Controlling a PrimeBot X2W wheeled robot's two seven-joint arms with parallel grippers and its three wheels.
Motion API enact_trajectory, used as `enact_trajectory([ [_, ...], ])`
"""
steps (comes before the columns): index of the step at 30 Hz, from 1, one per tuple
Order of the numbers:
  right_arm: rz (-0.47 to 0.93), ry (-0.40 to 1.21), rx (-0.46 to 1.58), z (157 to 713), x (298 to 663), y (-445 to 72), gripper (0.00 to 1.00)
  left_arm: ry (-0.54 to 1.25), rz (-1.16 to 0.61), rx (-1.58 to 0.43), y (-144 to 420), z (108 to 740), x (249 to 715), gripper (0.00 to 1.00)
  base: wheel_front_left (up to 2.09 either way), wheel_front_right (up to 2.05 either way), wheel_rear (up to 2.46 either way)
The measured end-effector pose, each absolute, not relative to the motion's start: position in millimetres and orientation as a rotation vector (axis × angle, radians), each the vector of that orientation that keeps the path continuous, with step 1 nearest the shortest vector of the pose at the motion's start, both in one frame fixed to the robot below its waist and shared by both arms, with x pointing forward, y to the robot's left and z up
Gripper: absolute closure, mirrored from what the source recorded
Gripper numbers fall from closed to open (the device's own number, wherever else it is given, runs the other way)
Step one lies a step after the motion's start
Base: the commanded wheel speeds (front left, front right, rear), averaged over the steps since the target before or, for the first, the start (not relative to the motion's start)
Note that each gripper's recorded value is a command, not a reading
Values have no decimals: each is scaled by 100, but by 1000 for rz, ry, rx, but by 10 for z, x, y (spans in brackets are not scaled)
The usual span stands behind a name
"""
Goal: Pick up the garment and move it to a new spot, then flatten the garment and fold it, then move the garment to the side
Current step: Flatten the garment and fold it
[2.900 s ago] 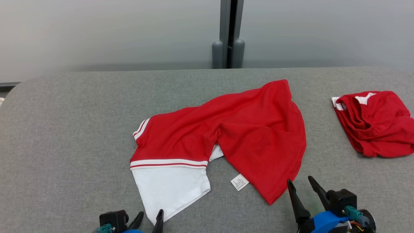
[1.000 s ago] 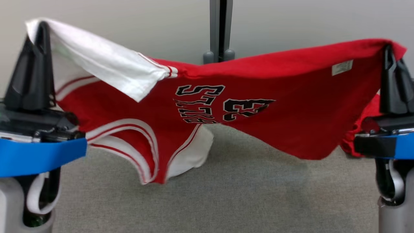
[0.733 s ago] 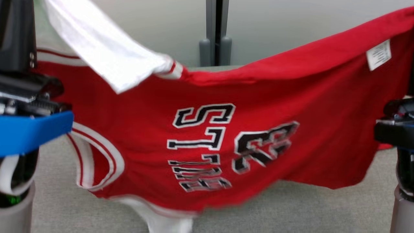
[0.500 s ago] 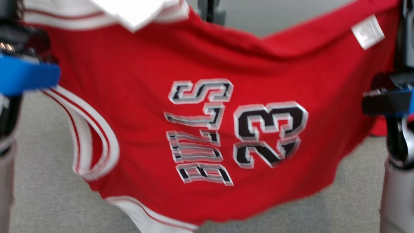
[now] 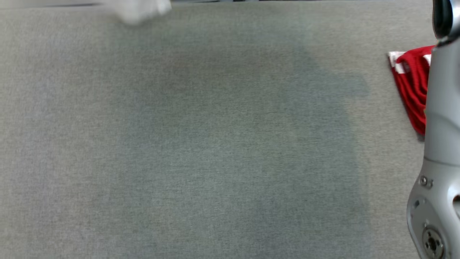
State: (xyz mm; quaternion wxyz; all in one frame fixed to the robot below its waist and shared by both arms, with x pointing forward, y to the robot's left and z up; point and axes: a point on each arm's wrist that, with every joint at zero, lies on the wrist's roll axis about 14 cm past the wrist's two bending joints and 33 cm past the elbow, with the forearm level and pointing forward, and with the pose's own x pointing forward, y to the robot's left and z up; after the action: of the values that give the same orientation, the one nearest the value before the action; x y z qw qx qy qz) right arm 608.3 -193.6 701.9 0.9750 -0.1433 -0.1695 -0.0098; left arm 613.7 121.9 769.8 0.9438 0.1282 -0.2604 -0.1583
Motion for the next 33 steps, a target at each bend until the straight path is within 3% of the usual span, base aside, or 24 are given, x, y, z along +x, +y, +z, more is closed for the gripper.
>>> enact_trajectory([
  [9,35,-88,-242,5812,6582,-1817,100,-290,-344,187,1205,6397,6549,100,0,0,0],
  [17,77,111,-188,4626,6456,-1745,100,-68,-355,63,1257,5086,6322,100,0,0,0],
  [24,44,138,-128,4408,6181,-1870,100,-41,-322,-50,1371,4839,5969,100,0,0,0],
  [33,38,83,-41,4545,5689,-1860,100,-75,-276,-108,1540,4973,5290,100,0,0,0],
])
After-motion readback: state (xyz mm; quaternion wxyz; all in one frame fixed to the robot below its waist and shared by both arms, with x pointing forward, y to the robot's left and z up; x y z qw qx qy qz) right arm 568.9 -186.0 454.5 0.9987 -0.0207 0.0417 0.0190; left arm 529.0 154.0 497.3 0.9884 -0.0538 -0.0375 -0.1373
